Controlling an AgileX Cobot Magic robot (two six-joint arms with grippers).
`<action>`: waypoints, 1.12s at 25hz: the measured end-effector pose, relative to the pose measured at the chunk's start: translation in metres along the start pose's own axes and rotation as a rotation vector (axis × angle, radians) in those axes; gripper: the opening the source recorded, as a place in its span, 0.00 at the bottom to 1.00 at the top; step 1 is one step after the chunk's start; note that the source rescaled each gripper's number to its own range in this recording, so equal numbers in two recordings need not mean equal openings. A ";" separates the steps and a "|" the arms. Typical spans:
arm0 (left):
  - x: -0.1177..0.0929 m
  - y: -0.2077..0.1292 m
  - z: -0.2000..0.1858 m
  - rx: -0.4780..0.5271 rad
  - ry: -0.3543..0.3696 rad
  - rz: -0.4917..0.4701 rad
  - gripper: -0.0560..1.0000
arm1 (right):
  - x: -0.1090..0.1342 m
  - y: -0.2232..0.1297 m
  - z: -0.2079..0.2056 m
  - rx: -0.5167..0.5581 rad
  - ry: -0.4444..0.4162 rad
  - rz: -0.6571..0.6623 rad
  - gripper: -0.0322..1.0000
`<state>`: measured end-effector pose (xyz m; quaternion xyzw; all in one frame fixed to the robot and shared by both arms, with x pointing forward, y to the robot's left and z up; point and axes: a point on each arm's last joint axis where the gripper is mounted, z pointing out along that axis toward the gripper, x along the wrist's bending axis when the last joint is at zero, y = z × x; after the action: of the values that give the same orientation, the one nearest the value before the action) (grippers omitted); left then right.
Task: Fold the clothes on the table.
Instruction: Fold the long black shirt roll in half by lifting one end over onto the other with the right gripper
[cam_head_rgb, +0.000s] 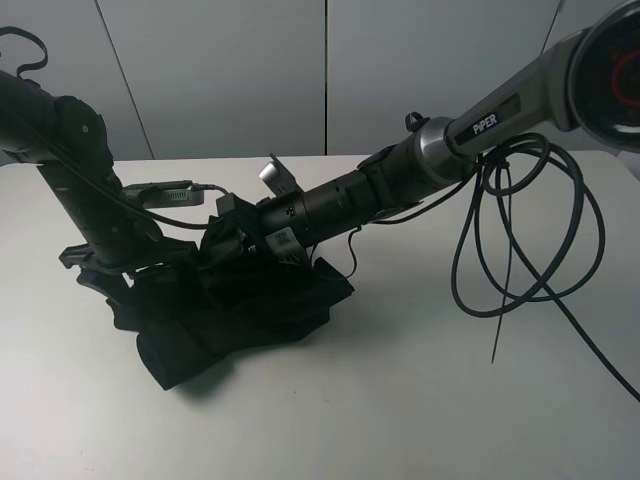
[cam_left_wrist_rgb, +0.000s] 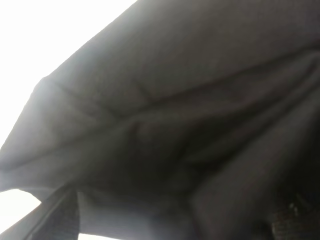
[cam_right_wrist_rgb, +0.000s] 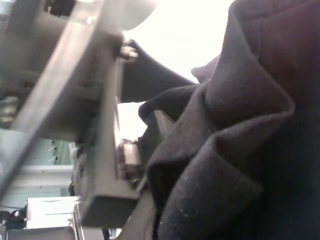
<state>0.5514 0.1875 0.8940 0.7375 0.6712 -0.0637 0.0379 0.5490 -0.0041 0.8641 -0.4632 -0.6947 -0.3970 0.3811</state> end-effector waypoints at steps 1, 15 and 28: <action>-0.001 0.001 -0.003 -0.007 -0.008 0.002 1.00 | 0.001 -0.001 0.001 0.002 0.001 -0.002 0.10; -0.003 0.015 -0.052 -0.108 -0.054 0.016 1.00 | 0.000 -0.002 0.002 0.012 -0.006 -0.011 0.10; -0.011 0.036 -0.095 -0.212 -0.109 0.041 1.00 | 0.000 0.002 0.007 -0.049 -0.035 0.023 0.10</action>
<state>0.5900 0.1871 0.9882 0.7382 0.6561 -0.0318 0.1535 0.5493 0.0029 0.8616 -0.4871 -0.6861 -0.4012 0.3621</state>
